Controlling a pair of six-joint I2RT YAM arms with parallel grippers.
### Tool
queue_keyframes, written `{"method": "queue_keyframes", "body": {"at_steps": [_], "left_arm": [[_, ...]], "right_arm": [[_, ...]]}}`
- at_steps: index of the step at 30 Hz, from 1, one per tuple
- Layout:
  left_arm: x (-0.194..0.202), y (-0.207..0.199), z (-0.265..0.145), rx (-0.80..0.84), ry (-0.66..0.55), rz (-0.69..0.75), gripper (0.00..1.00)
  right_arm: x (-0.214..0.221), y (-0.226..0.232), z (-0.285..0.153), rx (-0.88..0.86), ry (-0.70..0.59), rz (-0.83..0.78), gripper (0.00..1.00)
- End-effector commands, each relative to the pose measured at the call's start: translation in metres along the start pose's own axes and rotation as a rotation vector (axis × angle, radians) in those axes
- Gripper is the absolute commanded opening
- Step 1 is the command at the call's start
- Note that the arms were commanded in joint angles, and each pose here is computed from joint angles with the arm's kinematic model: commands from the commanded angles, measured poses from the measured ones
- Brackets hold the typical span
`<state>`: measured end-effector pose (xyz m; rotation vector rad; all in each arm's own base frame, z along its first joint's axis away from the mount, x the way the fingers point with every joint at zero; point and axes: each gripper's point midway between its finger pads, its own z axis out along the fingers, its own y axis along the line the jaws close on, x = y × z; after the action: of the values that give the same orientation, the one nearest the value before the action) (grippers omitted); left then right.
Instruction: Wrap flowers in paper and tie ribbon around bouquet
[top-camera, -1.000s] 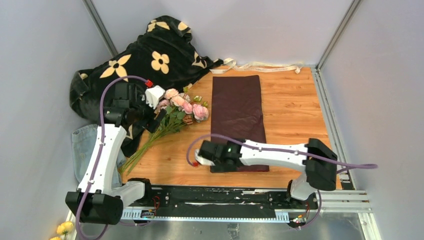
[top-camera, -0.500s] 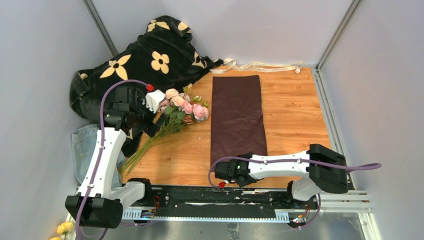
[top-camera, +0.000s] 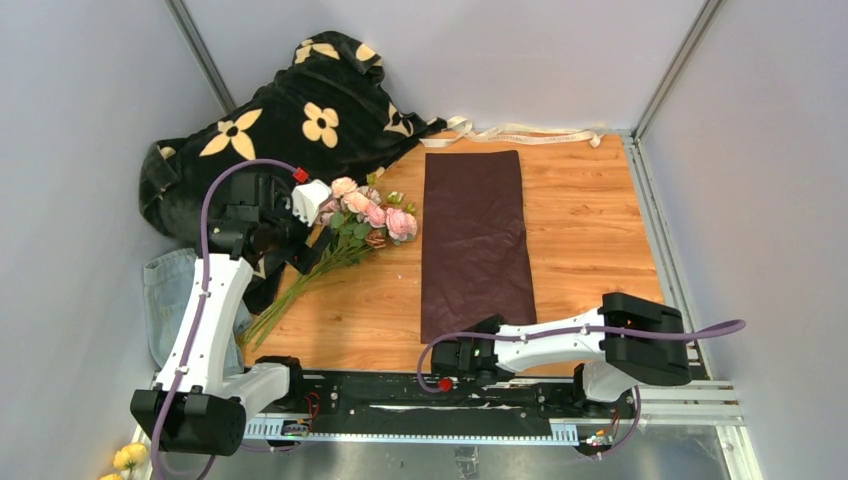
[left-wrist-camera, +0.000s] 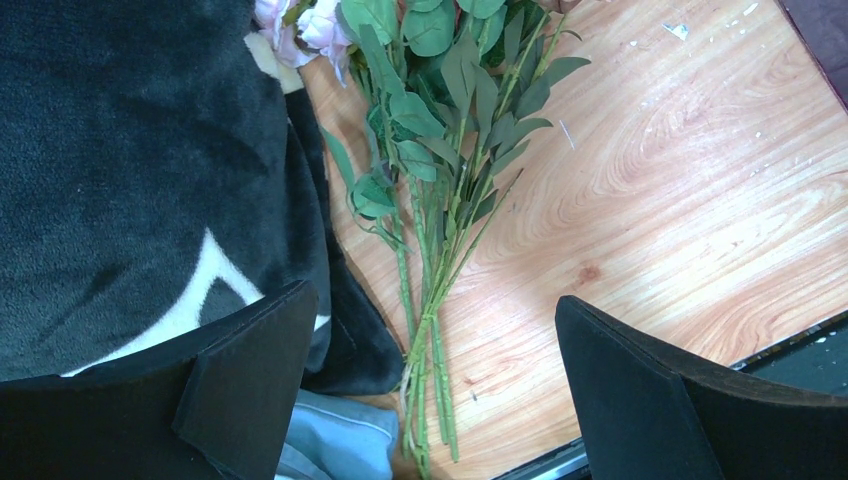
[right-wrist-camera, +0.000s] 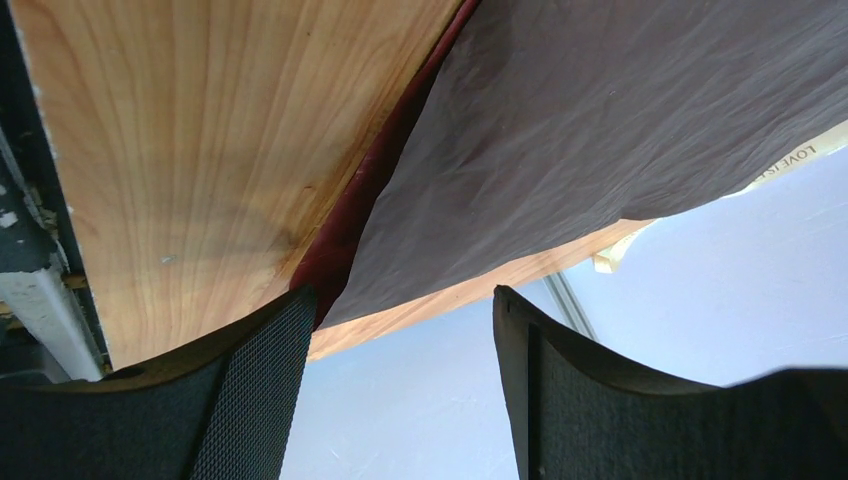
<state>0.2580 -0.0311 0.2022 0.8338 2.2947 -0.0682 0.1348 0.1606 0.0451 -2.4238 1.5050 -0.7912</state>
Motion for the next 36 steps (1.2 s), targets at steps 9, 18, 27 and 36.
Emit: {"method": "queue_keyframes", "body": {"at_steps": [9,18,27,36], "left_arm": [[0.0,-0.003,-0.002,0.015,-0.008,0.003,1.0],[-0.002,-0.002,-0.005,0.005,-0.016,0.005,1.0],[-0.006,-0.004,-0.005,0.019,-0.03,0.001,1.0],[-0.026,-0.005,-0.011,0.042,-0.084,-0.034,1.0]], "right_arm": [[0.001,-0.011,0.013,0.087,0.048,-0.052,0.69],[0.012,-0.043,0.015,0.235,0.072,0.046,0.42],[0.035,-0.089,-0.007,0.31,0.057,0.376,0.0],[0.096,-0.126,-0.048,0.253,-0.277,1.343,0.0]]}}
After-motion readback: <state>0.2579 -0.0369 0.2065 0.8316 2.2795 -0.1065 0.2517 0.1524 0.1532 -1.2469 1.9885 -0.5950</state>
